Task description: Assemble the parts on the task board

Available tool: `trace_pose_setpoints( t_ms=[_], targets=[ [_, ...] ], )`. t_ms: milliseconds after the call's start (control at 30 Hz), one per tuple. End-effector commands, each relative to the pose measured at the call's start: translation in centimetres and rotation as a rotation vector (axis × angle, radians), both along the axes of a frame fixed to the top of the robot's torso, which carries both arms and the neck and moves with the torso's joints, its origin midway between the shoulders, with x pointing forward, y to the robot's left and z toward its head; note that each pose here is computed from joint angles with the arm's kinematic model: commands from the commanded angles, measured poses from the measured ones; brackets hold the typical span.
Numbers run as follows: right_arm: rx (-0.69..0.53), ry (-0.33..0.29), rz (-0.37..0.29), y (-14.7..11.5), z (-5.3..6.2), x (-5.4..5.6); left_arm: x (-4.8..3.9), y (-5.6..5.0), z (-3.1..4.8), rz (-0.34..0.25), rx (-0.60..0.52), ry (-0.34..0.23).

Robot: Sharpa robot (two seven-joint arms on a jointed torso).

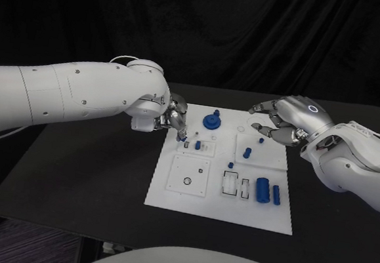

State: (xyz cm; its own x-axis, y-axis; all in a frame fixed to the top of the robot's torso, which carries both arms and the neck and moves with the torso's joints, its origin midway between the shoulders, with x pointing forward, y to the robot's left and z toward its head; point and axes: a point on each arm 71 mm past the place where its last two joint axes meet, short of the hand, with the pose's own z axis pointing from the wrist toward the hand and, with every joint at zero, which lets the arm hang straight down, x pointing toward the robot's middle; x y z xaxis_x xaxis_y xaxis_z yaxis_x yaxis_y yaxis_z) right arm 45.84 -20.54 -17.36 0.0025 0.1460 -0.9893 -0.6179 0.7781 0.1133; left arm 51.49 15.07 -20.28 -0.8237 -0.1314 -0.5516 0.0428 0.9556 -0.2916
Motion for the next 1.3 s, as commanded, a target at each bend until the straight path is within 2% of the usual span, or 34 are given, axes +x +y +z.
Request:
trace_pose_setpoints(
  t_ms=[33,267,533,900,1300],
  targets=[
    [-0.012,0.017,-0.022,-0.2,-0.2,0.0,0.22,0.0,0.06,0.09,-0.018,0.005],
    [-0.019,0.026,-0.024,-0.2,-0.3,0.0,0.63,-0.1,0.0,0.153,-0.047,-0.044],
    [-0.015,0.045,-0.031,-0.3,-0.4,0.0,0.6,0.0,-0.43,0.202,-0.077,-0.081],
    [-0.011,0.059,-0.036,-0.3,-0.5,0.0,0.15,0.0,-1.47,0.199,-0.073,-0.057],
    [-0.01,0.086,-0.045,-0.4,-0.9,0.0,-0.57,0.2,-1.95,0.175,-0.067,-0.027]
  ],
)
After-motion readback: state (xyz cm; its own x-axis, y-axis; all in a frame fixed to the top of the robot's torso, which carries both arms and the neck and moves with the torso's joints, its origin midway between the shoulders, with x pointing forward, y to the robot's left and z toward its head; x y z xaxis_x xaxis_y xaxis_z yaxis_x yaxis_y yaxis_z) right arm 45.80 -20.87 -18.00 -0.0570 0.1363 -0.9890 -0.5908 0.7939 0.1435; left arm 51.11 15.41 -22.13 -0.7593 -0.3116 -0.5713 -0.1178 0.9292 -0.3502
